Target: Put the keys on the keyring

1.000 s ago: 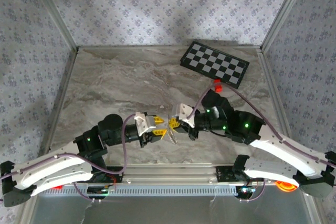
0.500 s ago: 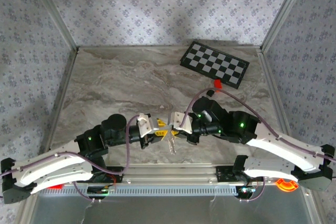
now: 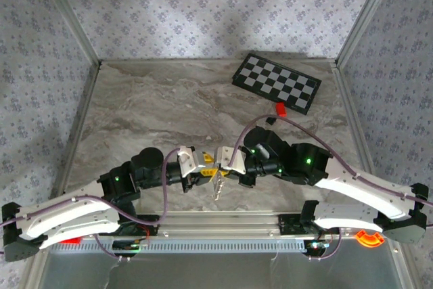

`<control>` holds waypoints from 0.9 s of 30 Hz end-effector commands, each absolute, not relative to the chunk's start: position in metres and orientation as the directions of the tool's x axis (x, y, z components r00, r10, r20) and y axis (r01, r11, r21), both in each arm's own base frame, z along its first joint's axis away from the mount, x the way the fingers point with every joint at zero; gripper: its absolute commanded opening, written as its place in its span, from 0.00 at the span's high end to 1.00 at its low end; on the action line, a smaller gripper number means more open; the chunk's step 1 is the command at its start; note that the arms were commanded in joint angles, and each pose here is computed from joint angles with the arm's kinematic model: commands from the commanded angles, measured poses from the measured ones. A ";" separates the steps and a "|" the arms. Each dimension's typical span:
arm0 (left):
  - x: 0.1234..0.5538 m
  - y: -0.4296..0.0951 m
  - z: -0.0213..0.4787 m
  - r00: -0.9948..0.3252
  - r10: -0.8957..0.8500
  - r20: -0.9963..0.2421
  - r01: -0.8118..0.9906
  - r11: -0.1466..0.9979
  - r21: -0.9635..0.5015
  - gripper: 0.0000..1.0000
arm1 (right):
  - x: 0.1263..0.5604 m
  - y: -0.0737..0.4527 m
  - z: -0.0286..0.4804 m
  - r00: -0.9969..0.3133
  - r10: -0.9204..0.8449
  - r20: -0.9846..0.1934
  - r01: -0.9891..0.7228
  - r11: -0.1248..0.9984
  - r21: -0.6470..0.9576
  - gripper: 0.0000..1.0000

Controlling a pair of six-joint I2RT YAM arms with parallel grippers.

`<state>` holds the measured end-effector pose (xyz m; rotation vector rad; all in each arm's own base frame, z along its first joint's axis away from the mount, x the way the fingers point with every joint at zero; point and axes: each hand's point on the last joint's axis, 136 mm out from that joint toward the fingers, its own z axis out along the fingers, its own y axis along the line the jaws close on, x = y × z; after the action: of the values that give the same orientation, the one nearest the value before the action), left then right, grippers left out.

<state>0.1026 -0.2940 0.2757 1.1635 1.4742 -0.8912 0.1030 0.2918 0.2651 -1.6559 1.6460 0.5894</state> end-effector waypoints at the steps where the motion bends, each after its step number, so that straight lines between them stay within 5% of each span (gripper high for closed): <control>1: 0.097 -0.296 0.282 -0.023 0.177 -0.984 0.970 0.242 0.021 0.64 | 0.110 0.293 0.282 0.101 -0.639 -0.763 -0.972 0.102 -0.214 1.00; 27: 0.105 -0.301 0.276 -0.012 0.192 -0.981 0.963 0.267 0.040 0.78 | 0.100 0.296 0.284 0.117 -0.610 -0.784 -0.978 0.067 -0.197 1.00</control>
<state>0.1035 -0.2989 0.2671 1.1675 1.4877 -0.8929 0.1055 0.2922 0.2661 -1.6450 1.6424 0.5683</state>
